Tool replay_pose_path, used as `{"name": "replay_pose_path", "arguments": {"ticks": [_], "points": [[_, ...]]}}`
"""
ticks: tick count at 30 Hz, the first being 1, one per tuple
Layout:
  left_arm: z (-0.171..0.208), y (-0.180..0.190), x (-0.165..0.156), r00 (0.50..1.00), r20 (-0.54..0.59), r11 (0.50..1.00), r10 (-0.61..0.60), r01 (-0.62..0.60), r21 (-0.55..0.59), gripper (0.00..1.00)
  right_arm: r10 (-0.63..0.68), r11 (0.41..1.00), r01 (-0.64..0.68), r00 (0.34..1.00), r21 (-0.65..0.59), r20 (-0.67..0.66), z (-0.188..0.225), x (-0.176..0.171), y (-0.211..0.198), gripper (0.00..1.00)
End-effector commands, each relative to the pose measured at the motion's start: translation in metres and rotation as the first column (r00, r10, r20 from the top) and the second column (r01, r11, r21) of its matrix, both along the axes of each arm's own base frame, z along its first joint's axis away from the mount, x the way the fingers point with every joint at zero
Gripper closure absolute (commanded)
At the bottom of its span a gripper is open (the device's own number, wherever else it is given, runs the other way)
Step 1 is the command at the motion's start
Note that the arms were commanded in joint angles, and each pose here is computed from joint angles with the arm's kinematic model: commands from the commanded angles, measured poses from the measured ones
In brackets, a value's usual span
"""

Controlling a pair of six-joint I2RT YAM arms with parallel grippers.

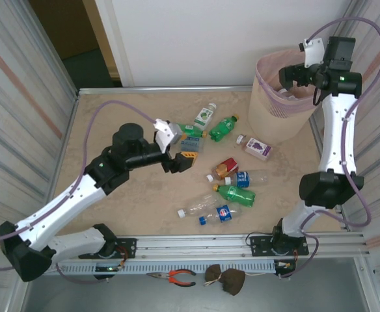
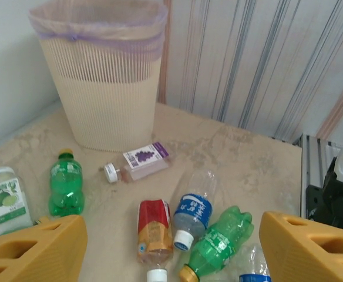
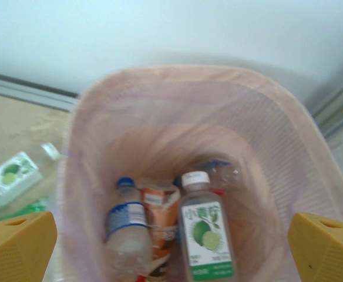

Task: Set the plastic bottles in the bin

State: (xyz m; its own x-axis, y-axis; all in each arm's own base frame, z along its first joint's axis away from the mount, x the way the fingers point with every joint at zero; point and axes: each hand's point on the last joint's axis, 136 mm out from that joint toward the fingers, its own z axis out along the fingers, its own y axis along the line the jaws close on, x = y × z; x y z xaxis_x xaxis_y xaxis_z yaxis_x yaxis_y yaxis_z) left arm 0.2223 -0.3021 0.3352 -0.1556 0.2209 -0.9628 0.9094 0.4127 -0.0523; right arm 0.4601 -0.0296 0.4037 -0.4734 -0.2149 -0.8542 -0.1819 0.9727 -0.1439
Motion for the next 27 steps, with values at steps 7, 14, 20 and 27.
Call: {"name": "replay_pose_path", "arguments": {"ticks": [7, 14, 20, 27], "points": [[-0.082, -0.012, -0.03, 0.995, -0.047, 0.897, -0.089, 0.1, 0.43, 0.26, 0.114, 0.973, -0.141, 0.982, 0.181, 0.15, 0.034, -0.05, 0.052, 0.0], [-0.149, 0.006, -0.057, 0.982, -0.109, 0.723, -0.154, 0.187, 0.664, 0.28, 0.154, 0.954, -0.197, 0.969, 0.227, 0.194, 0.041, -0.082, 0.067, 0.0], [-0.187, 0.023, -0.07, 0.981, -0.128, 0.637, -0.148, 0.193, 0.746, 0.28, 0.166, 0.95, -0.207, 0.968, 0.235, 0.186, 0.036, -0.098, 0.072, 0.0], [-0.219, 0.032, -0.078, 0.982, -0.184, 0.64, -0.035, 0.163, 0.751, 0.28, 0.176, 0.947, -0.214, 0.969, 0.238, 0.172, 0.03, -0.109, 0.076, 0.0]]}}
